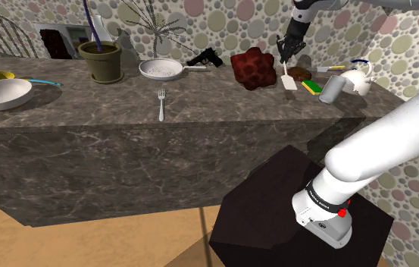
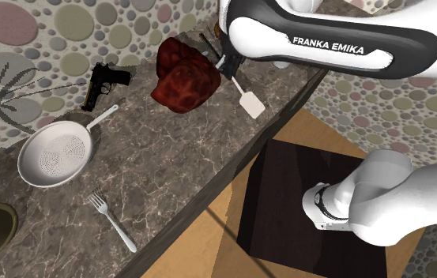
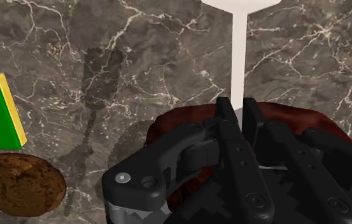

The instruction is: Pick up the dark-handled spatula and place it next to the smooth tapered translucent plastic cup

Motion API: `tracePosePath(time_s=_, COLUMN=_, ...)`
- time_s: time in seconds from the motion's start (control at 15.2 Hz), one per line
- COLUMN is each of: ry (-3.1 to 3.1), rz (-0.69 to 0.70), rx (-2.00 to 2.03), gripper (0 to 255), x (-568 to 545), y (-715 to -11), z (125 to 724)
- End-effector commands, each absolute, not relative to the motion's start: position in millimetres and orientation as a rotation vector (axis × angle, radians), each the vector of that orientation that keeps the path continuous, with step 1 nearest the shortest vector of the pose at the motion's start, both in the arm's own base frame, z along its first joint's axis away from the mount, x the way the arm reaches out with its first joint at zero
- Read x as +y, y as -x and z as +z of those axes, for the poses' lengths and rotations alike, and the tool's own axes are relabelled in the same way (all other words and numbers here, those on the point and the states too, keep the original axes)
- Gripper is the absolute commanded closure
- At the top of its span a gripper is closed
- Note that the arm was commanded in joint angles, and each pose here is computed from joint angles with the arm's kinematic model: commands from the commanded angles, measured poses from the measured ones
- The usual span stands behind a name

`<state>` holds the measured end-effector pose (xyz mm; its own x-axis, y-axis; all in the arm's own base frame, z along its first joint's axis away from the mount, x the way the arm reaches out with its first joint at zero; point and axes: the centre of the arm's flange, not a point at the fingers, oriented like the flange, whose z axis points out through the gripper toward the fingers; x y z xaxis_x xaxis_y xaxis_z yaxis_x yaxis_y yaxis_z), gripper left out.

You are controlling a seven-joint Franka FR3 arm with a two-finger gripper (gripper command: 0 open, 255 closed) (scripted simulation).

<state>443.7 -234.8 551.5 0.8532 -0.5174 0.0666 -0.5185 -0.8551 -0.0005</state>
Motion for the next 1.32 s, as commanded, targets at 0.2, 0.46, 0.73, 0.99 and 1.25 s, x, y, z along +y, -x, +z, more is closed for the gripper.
tracePosePath(time_s=0.2, ry=-3.008, rz=0.100, rx=-0.838, gripper=255, x=-291.1, y=-407.5, z=551.0)
tracePosePath(time_s=0.46, ry=-3.008, rz=0.100, rx=-0.838, gripper=255, x=-335.2, y=-378.5, z=551.0)
tracePosePath(time_s=0.73, ry=-3.008, rz=0.100, rx=-0.838, gripper=255, x=-379.3, y=-349.6, z=551.1)
tracePosePath(time_s=0.99, ry=-3.008, rz=0.100, rx=-0.838, gripper=255, x=-426.6, y=-318.5, z=551.1)
tracePosePath(time_s=1.25, ry=-3.008, rz=0.100, rx=-0.838, gripper=255, x=-426.6, y=-318.5, z=530.0)
